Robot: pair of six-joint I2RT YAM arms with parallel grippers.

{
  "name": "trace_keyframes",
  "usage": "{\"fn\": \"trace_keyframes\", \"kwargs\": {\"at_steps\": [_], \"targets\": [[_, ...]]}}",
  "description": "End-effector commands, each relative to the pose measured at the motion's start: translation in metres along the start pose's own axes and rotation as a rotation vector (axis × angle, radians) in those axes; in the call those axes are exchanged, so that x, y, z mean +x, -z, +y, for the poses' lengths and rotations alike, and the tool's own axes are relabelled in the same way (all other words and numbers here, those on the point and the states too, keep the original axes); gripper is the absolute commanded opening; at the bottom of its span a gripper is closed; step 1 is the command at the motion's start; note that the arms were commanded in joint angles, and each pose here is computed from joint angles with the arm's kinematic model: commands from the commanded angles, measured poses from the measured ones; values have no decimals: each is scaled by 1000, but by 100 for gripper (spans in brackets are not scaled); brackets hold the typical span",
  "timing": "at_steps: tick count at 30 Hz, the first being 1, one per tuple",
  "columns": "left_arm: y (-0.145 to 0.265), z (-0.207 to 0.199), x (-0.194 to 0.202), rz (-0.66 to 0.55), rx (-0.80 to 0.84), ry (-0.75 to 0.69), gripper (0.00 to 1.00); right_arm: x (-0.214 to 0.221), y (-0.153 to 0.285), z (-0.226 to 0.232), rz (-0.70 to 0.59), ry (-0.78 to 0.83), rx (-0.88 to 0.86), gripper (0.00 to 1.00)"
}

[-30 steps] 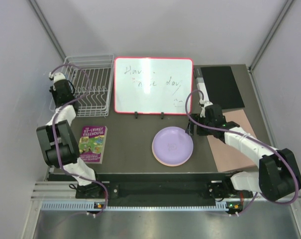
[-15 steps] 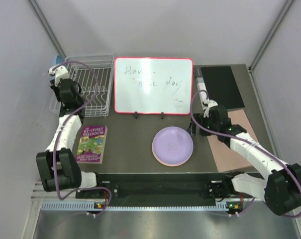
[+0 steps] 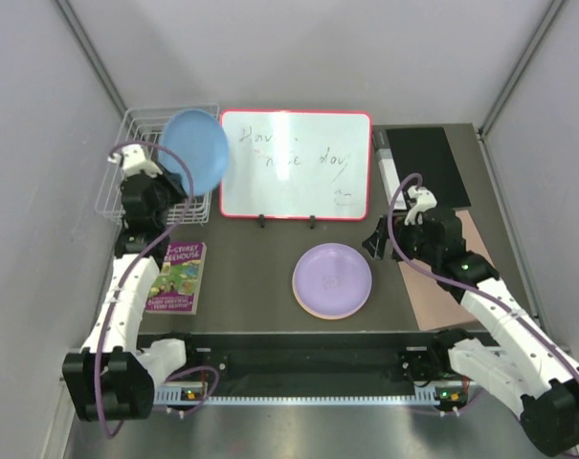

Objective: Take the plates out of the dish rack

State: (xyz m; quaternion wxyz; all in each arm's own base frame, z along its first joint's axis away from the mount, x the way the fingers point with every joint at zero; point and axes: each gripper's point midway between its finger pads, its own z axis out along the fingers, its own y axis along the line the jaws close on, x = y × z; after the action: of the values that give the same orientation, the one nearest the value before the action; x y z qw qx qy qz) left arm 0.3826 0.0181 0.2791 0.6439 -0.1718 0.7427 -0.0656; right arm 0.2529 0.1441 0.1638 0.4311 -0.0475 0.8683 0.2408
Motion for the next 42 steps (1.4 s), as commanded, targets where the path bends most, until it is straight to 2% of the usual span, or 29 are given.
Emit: {"fn": "trace_keyframes", "kwargs": {"at_steps": [1, 5, 7, 11, 22, 30, 36, 40, 42], "targets": [[43, -89, 42, 147, 401, 132, 0, -17, 6, 17, -56, -29, -80, 95], [71, -131, 79, 268, 575, 230, 0, -23, 3, 20, -66, -43, -85, 95], [88, -151, 97, 309, 637, 208, 0, -27, 1, 22, -68, -45, -91, 95], [101, -156, 132, 388, 614, 169, 0, -32, -5, 32, -64, -62, -143, 95], [126, -186, 191, 542, 650, 104, 0, -48, -8, 45, -104, -58, -197, 95], [138, -212, 204, 575, 711, 92, 0, -36, -30, 38, -43, -72, -174, 94], [146, -225, 197, 572, 778, 104, 0, -25, -43, 36, -16, -80, -190, 88], [149, -229, 195, 585, 794, 99, 0, -26, -46, 40, -21, -80, -224, 79], [151, -228, 200, 626, 787, 81, 0, -26, -46, 43, -21, -77, -240, 70]]}}
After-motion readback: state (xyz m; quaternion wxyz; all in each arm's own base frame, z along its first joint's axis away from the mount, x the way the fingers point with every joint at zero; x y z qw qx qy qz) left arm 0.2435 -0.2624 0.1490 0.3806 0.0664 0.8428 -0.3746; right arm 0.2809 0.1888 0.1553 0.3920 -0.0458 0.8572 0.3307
